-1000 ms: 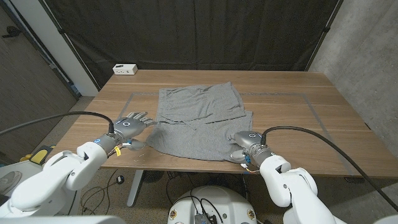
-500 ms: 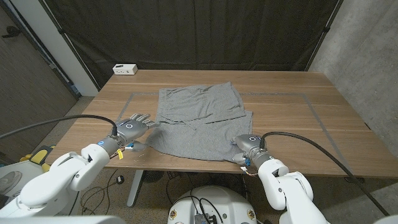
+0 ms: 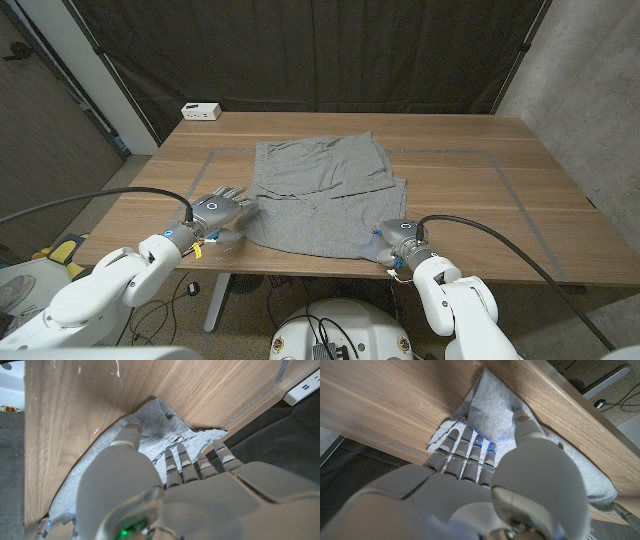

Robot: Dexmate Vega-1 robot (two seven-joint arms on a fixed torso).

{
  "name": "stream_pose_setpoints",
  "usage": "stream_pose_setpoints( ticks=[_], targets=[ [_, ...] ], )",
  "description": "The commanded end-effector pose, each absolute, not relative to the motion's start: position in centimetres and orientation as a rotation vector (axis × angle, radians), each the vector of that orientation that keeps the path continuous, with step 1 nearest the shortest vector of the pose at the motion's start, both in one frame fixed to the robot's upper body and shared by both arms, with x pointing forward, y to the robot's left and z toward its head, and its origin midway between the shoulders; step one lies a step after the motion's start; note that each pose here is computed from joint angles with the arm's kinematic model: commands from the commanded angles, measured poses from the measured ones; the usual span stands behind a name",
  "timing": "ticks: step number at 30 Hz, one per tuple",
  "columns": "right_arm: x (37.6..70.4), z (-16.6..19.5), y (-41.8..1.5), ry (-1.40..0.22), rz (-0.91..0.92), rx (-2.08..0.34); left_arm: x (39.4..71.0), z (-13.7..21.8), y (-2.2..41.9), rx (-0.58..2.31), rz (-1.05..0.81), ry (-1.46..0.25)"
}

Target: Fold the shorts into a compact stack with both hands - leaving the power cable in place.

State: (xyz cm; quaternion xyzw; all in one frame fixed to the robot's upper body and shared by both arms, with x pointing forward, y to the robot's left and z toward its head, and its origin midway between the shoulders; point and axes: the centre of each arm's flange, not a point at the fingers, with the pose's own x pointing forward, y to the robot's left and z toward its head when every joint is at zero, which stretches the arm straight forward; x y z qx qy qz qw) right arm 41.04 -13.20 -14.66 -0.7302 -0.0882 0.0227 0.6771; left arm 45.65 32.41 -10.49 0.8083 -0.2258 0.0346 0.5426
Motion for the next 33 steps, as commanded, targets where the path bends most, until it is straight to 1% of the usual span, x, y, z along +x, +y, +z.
stream_pose_setpoints(
  ticks=[1, 7, 14, 23, 24, 27, 33],
  targets=[
    [41.7, -15.0, -13.2, -0.183, 0.054, -1.637, 47.0, -11.6, 32.7, 1.863, 0.066, -0.549],
    [42.1, -15.1, -13.3, -0.161, 0.057, -1.638, 47.6, -11.9, 32.4, 1.854, 0.06, -0.556],
    [42.8, -15.3, -13.2, -0.179, 0.054, -1.654, 47.9, -12.1, 32.5, 1.863, 0.096, -0.571],
    [43.2, -15.7, -13.5, -0.272, 0.003, -1.635, 47.6, -12.3, 32.7, 1.893, 0.163, -0.584],
    [43.0, -15.8, -13.5, -0.32, -0.022, -1.617, 47.6, -12.3, 32.8, 1.889, 0.178, -0.587],
    [42.8, -15.5, -13.5, -0.359, -0.058, -1.617, 47.4, -12.2, 32.8, 1.887, 0.2, -0.598],
    [42.8, -15.2, -13.8, -0.357, -0.052, -1.599, 47.4, -11.7, 32.7, 1.898, 0.211, -0.583]
  ],
)
